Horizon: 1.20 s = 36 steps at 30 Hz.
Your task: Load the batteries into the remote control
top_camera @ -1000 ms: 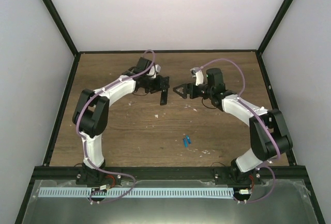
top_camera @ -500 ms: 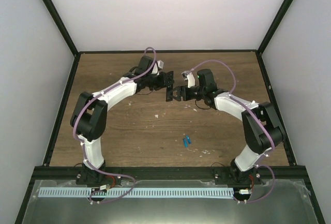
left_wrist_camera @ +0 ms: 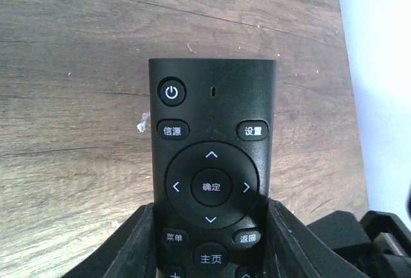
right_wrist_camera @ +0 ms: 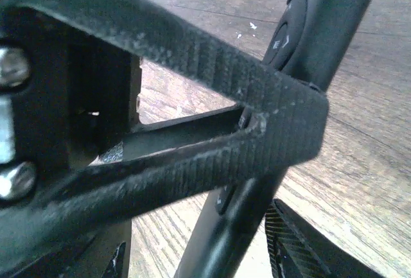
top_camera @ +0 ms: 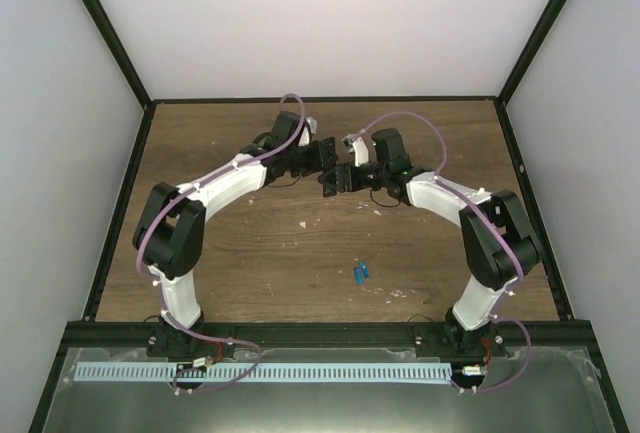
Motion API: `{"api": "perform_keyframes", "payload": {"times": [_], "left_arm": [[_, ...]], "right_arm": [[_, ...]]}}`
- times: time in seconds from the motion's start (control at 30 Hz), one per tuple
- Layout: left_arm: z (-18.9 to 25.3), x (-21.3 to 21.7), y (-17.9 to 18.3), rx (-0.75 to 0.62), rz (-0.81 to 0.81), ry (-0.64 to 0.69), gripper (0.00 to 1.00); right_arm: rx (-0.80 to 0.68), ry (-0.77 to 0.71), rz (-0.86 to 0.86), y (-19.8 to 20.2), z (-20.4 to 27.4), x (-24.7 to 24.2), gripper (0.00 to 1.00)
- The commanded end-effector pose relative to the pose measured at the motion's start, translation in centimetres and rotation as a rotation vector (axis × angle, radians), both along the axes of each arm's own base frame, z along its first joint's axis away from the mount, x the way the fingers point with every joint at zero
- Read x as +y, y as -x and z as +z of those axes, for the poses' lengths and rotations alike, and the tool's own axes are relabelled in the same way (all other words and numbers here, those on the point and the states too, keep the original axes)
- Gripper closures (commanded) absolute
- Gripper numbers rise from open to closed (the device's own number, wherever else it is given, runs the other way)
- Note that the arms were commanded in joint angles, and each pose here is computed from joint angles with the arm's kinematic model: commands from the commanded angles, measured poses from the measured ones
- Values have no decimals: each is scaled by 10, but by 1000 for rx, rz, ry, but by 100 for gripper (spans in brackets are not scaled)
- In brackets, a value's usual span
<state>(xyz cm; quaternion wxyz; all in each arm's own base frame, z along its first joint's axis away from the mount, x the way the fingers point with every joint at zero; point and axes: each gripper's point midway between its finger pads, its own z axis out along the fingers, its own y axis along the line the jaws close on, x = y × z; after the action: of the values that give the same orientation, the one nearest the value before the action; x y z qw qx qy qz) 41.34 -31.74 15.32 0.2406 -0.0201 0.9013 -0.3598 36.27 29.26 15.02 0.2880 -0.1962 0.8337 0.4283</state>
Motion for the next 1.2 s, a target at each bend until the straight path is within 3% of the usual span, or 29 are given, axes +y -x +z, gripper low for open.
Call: {"api": "perform_keyframes", "payload": {"times": [0.0,0.53,0.7,0.83,0.93,1.13,1.17], "left_arm": [[24,-3,-5,-64,28,25,100],[36,-2,-2,-133,87,-9,100],[36,-5,0,-140,86,-15,84],[34,-7,2,-146,88,-15,78],[32,-6,2,-145,95,-16,63],[37,-2,3,-153,123,10,3],[39,-1,3,-157,134,16,1]], "right_arm": [[1,1,24,-2,5,10,53],[-3,26,14,-11,7,12,83],[-4,32,12,-13,7,12,92],[-3,43,1,-14,6,11,97],[-4,53,-13,-17,7,9,98],[-6,102,-58,-22,0,2,99],[-7,116,-66,-23,-2,0,99]]}}
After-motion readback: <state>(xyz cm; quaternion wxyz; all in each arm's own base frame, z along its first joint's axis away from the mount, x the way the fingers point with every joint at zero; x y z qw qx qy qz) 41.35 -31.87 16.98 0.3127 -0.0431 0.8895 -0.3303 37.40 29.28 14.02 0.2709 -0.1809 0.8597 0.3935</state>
